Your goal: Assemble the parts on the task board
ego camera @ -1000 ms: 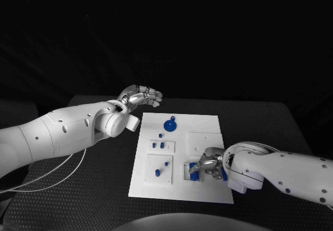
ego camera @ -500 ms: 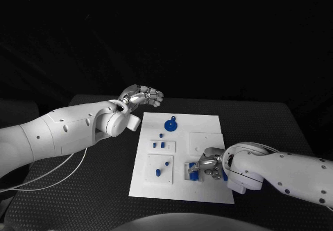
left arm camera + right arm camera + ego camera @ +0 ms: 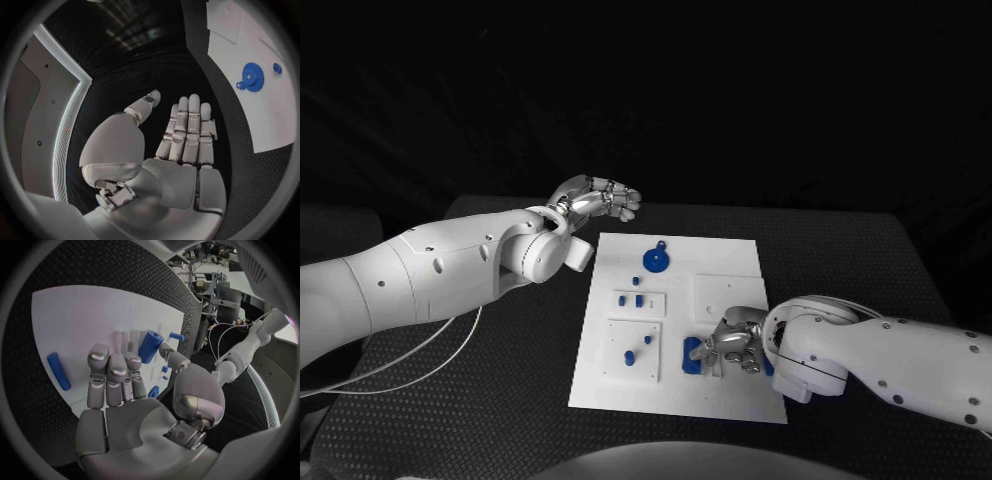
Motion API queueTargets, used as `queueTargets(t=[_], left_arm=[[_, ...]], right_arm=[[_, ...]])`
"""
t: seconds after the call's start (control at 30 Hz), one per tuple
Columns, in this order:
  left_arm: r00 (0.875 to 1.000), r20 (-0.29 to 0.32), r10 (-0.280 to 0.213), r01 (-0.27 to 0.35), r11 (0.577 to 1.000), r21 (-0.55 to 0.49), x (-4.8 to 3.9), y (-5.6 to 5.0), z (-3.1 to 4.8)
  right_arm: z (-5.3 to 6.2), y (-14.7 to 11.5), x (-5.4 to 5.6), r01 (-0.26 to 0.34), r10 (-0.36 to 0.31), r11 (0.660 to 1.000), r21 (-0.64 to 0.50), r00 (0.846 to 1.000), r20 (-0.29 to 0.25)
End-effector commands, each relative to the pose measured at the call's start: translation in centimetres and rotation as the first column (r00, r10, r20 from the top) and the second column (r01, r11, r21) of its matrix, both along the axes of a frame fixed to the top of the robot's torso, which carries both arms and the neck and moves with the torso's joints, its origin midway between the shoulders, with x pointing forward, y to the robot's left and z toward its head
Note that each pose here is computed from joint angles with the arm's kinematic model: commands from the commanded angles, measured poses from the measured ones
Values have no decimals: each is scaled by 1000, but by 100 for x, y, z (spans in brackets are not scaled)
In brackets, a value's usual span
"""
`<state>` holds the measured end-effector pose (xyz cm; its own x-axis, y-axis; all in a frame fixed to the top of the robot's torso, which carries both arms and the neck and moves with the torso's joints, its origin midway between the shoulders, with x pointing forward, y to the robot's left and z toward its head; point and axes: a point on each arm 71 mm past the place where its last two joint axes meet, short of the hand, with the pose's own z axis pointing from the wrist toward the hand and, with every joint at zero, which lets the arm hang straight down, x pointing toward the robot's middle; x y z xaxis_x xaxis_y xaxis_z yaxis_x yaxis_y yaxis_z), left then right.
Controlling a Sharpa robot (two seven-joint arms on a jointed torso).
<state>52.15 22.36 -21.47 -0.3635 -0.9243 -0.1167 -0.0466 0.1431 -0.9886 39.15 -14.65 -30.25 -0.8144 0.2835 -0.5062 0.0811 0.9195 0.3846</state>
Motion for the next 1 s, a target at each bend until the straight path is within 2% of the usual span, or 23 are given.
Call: queueTargets(t=[0.03, 0.27, 0.57, 1.0], left_arm=[[1000, 1, -15, 15, 1000, -12, -5, -26, 12], [1000, 1, -14, 14, 1000, -11, -4, -21, 11], [1000, 0, -12, 12, 1000, -10, -5, -6, 10], [1000, -1, -13, 13, 1000, -10, -5, -10, 10]], right_arm=[[0, 16, -11, -21, 21, 1000, -5, 1000, 8], [8, 0, -10, -30, 30, 1000, -7, 999, 28], [25, -23, -74, -113, 113, 993, 18, 993, 21], [42, 15, -95, -122, 121, 992, 36, 992, 28]])
